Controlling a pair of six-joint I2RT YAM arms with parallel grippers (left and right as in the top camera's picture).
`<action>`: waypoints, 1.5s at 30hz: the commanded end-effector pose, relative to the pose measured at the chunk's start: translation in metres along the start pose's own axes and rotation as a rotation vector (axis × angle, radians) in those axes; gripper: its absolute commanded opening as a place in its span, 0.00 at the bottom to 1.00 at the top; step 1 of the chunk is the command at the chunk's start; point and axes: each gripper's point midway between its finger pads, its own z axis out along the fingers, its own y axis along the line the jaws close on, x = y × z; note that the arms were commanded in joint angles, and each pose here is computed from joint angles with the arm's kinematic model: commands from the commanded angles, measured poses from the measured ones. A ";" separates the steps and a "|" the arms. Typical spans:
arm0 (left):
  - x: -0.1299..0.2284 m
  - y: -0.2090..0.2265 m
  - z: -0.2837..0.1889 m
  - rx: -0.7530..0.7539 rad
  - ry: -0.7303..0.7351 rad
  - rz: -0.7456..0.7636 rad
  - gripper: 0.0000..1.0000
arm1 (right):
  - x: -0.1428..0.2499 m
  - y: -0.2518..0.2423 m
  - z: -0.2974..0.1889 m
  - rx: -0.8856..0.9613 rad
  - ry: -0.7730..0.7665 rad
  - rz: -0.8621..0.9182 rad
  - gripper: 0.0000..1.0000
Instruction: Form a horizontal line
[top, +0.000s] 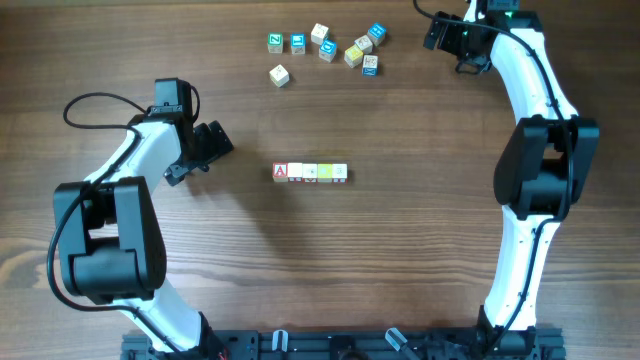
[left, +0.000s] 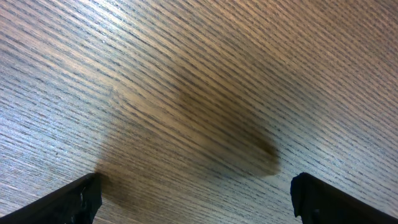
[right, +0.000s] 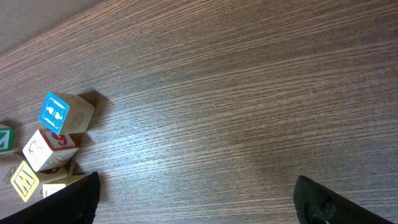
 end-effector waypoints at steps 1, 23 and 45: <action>0.007 0.009 0.008 -0.024 0.028 -0.013 1.00 | -0.015 0.010 -0.021 -0.017 -0.050 -0.021 1.00; 0.030 0.025 -0.337 0.400 -0.744 -0.022 1.00 | -0.015 0.010 -0.021 -0.017 -0.050 -0.021 0.99; 0.060 0.041 -0.299 0.723 -1.337 -0.040 1.00 | -0.015 0.010 -0.021 -0.017 -0.050 -0.021 1.00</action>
